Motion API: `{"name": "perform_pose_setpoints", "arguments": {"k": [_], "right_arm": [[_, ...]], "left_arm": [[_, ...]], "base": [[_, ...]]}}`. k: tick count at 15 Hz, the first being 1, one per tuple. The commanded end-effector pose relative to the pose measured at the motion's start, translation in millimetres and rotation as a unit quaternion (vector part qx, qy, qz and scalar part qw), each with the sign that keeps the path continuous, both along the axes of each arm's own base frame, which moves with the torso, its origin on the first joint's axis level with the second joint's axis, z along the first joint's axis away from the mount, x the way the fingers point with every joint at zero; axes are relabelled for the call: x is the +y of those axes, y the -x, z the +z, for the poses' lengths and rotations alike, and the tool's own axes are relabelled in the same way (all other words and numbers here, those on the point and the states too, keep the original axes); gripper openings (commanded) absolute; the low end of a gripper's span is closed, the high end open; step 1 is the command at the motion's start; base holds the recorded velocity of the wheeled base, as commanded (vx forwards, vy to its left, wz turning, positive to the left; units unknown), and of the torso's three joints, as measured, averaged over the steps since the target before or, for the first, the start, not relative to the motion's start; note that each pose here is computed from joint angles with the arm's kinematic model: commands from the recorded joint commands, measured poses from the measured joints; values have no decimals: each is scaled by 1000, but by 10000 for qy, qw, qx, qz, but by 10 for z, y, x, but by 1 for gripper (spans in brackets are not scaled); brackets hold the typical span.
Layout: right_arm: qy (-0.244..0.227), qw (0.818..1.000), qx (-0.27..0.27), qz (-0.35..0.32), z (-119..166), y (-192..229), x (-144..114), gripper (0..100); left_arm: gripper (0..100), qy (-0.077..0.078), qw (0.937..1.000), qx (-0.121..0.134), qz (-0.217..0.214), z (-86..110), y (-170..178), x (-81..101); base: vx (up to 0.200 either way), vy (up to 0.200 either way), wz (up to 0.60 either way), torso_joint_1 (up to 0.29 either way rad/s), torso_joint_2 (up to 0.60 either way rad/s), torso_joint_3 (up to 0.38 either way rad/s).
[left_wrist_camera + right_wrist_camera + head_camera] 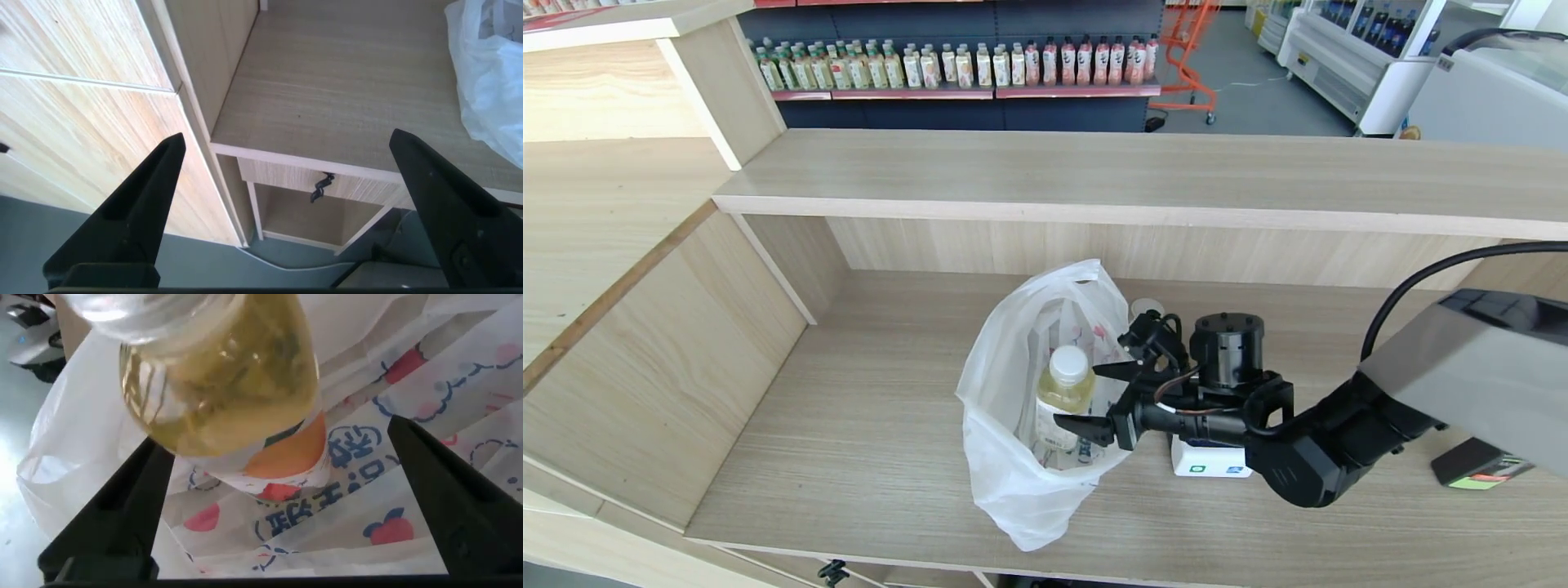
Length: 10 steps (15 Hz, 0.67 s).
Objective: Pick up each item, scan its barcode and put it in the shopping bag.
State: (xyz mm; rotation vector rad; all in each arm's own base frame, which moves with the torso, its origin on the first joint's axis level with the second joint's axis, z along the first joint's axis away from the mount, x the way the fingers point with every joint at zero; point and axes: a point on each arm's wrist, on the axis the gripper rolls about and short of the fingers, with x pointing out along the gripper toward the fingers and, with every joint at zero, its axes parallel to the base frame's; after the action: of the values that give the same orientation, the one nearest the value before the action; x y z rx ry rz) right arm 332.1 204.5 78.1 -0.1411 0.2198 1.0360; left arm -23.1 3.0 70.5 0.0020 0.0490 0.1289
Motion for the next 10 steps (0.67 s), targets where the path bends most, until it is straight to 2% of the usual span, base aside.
{"name": "perform_pose_setpoints", "arguments": {"k": [1,2,3,4,7,10], "right_arm": [[-391,9989,146,-211,336,110,-160,100],[-538,9978,257,-292,474,187,-234,100],[-555,9976,268,-320,495,194,-257,100],[-577,9963,388,-512,671,372,-479,100],[-649,9935,555,-748,939,861,-879,100],[-823,9913,337,-966,1161,1073,-1065,100]], "left_arm": [[100,1,10000,7,0,0,-1,0],[100,1,10000,7,0,0,-1,0],[100,1,10000,7,0,0,-1,0],[100,1,10000,7,0,0,-1,0],[100,1,10000,7,0,0,-1,0],[100,1,10000,7,0,0,-1,0]], "base": [[0,0,0,0,0,0],[0,0,0,0,0,0],[0,0,0,0,0,0],[0,0,0,0,0,0],[0,0,0,0,0,0],[0,0,0,0,0,0]]}}
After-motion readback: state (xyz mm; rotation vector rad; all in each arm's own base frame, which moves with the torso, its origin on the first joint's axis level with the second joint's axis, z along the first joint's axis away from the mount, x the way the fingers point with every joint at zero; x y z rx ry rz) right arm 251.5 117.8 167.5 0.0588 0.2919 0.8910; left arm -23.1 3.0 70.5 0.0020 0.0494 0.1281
